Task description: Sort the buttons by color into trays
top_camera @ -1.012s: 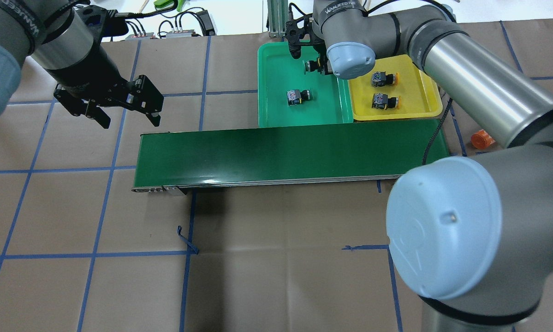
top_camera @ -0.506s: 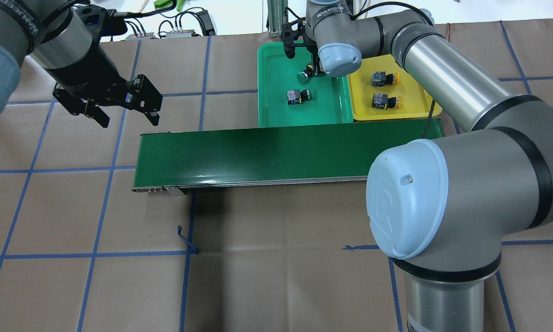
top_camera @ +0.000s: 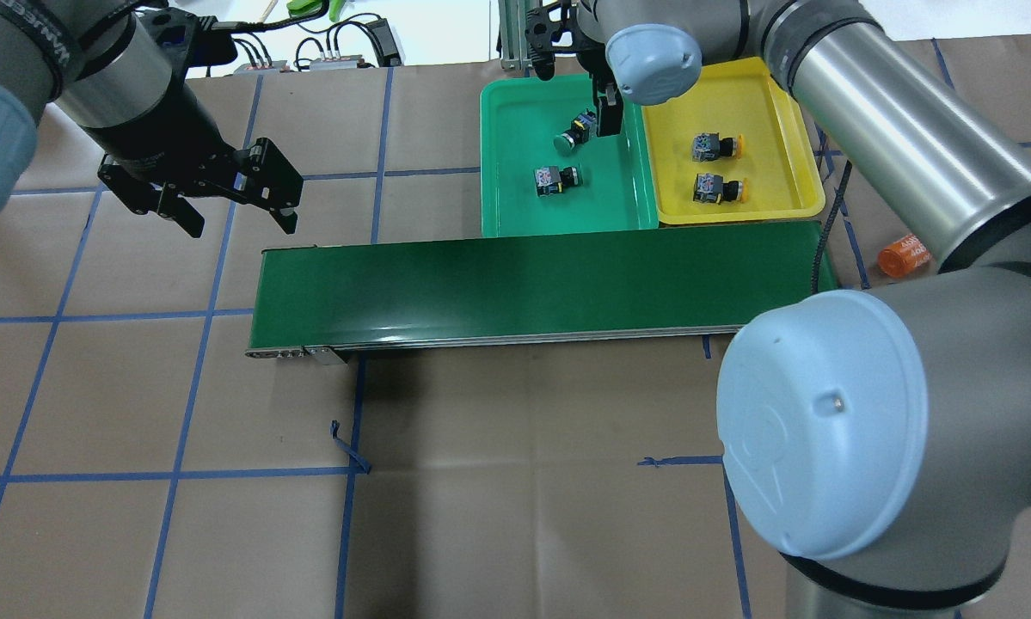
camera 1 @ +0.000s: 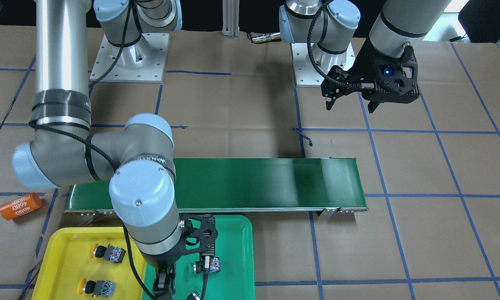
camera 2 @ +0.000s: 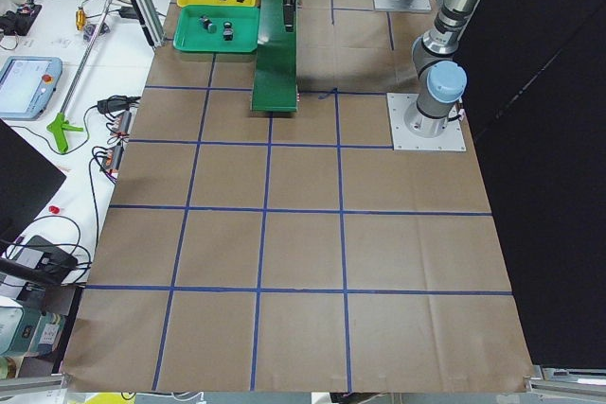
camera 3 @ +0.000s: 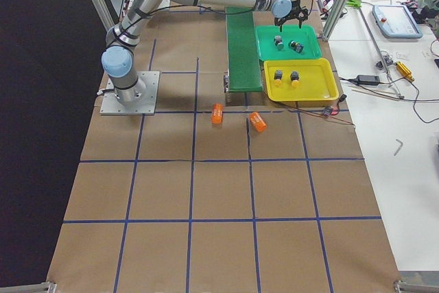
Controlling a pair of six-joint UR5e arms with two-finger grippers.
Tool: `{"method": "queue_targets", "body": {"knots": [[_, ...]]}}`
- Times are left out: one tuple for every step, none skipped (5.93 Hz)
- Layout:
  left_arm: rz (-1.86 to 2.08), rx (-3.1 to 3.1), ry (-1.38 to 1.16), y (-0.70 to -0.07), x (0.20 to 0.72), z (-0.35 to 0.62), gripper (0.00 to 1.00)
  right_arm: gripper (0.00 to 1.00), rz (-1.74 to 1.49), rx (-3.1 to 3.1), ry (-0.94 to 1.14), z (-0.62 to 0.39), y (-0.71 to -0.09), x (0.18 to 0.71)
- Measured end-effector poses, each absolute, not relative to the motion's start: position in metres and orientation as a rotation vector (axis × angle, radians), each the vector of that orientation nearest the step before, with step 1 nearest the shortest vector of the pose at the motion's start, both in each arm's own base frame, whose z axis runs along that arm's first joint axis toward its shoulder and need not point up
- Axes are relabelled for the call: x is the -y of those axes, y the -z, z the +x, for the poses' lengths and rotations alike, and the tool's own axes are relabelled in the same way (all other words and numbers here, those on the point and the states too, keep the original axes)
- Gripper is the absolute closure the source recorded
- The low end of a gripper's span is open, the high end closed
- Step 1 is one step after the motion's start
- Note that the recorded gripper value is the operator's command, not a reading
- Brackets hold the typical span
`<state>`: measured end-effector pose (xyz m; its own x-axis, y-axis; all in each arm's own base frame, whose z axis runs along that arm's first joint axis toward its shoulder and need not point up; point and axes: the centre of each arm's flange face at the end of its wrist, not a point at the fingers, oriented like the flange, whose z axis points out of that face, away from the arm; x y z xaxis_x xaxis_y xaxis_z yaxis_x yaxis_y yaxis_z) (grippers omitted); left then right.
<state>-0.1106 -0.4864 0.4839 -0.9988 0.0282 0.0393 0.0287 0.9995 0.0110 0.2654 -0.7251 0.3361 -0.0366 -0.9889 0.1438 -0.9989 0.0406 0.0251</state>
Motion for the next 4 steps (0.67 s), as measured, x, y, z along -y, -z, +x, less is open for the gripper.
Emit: {"method": "queue_targets", "body": {"knots": [[-0.044, 3.102, 0.019, -0.484, 0.486, -0.11, 0.01, 0.0, 1.954, 2.352, -0.044, 0.261, -0.364, 0.704], [-0.043, 3.102, 0.019, -0.484, 0.486, -0.11, 0.01, 0.0, 1.766, 2.526, 0.025, 0.255, -0.392, 0.68], [-0.044, 3.102, 0.019, -0.484, 0.486, -0.111, 0.01, 0.0, 1.529, 2.693, 0.086, 0.242, -0.414, 0.651], [-0.045, 3.102, 0.018, -0.484, 0.486, -0.111, 0.01, 0.0, 1.294, 2.82, 0.11, 0.22, -0.434, 0.616]]}}
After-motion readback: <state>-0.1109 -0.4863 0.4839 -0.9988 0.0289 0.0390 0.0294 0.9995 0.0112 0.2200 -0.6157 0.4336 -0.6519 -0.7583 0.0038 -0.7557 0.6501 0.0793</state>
